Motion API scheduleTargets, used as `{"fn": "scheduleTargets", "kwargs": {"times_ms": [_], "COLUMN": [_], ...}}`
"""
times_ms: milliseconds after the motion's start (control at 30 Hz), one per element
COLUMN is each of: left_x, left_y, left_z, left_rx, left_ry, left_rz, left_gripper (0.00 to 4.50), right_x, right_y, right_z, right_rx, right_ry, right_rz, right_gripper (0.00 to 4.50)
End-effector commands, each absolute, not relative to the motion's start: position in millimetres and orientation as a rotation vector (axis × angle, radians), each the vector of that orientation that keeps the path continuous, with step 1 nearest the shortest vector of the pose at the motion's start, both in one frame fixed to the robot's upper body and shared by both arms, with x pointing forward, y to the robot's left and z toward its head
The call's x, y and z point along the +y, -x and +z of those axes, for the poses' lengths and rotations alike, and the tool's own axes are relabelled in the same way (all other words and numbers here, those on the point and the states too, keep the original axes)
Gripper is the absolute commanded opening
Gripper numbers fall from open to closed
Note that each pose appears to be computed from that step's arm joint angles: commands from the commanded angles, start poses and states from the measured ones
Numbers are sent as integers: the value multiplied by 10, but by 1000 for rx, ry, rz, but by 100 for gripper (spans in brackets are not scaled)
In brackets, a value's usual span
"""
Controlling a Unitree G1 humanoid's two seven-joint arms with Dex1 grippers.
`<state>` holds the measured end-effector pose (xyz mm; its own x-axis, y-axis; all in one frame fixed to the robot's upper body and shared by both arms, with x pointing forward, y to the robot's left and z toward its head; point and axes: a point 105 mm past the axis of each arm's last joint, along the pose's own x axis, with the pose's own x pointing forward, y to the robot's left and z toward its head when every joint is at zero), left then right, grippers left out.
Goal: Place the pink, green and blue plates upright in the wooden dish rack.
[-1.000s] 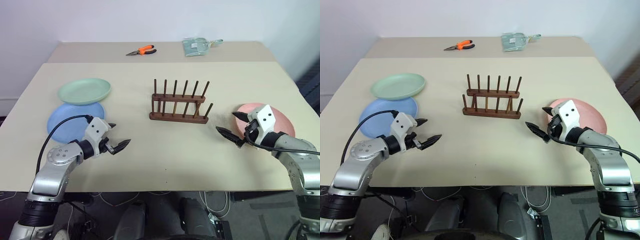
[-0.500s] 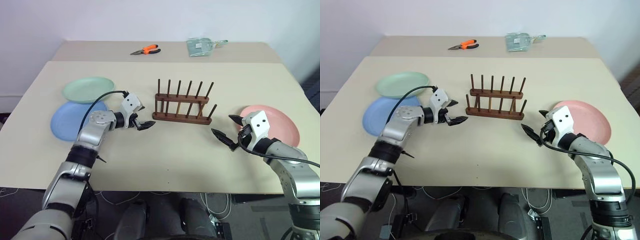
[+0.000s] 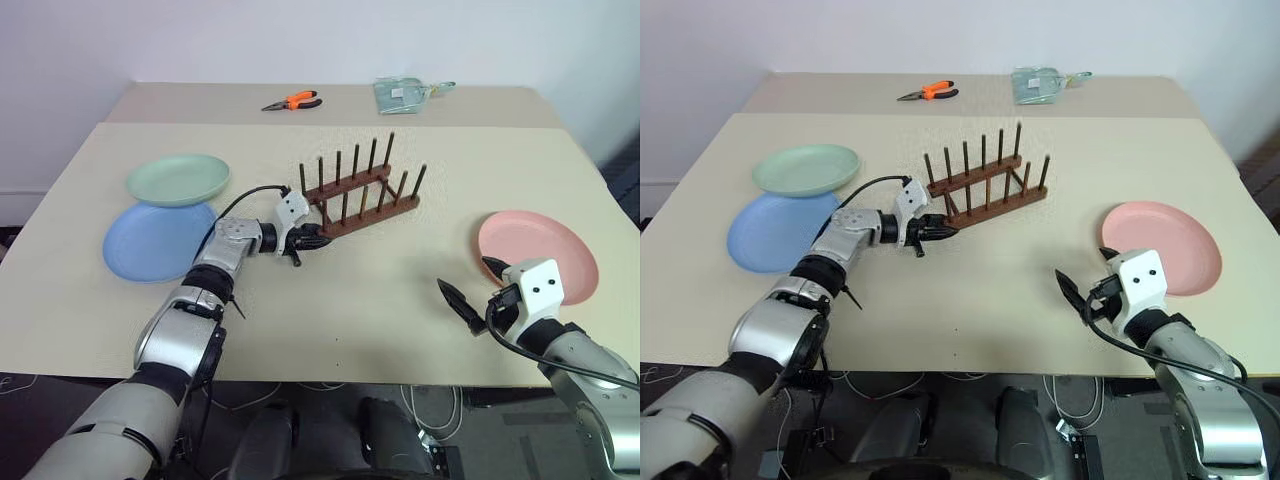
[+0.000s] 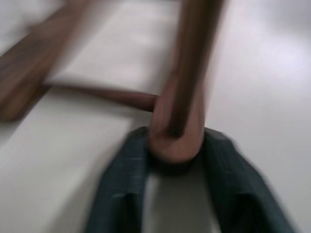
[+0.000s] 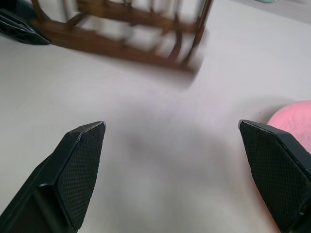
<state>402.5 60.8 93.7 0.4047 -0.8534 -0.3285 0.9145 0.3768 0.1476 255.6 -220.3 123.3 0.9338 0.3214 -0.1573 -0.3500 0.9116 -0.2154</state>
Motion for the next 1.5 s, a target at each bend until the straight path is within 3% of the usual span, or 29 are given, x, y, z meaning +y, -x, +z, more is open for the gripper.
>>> {"fn": "scheduleTargets", "kwargs": {"times_ms": [33, 300, 433, 467, 567, 600, 700, 800, 900, 967, 1000, 1100, 1333, 1500], "left_x": [571, 762, 887, 910, 996, 1047, 1269, 1448, 1413, 1289, 1207, 1008, 835, 854], "left_y": [-3842, -3240, -3124, -3120, -3154, -3166, -3137, -2888, -2621, -2518, -2492, -2513, -3095, -3346], "left_z": [801, 797, 783, 771, 740, 737, 720, 688, 725, 733, 722, 657, 562, 568], "left_rx": [217, 186, 230, 240, 262, 276, 347, 435, 471, 463, 439, 396, 269, 246], "left_ry": [-341, -509, -519, -524, -554, -554, -526, -477, -405, -366, -359, -344, -420, -390], "left_rz": [-1238, -1457, -1448, -1437, -1371, -1346, -1282, -1310, -1360, -1373, -1371, -1322, -942, -820], "left_gripper": [74, 74, 74, 179, 319, 368, 371, 267, 122, 20, 4, 4, 4, 4], "right_x": [-2231, -2447, -2563, -2576, -2593, -2606, -2564, -2384, -2128, -1996, -1940, -1838, -1821, -1841], "right_y": [-2635, -2687, -2676, -2671, -2642, -2629, -2529, -2367, -2234, -2223, -2247, -2358, -2770, -3097], "right_z": [1383, 1408, 1376, 1370, 1328, 1302, 1214, 1121, 1030, 956, 916, 803, 655, 717], "right_rx": [76, 106, 129, 133, 156, 172, 226, 289, 335, 343, 338, 332, 305, 253], "right_ry": [279, 325, 347, 347, 347, 353, 361, 357, 346, 353, 357, 394, 502, 473], "right_rz": [365, 375, 367, 368, 385, 388, 444, 557, 669, 699, 696, 668, 489, 367], "right_gripper": [450, 450, 450, 450, 450, 425, 327, 164, 4, 0, 0, 0, 0, 0]}}
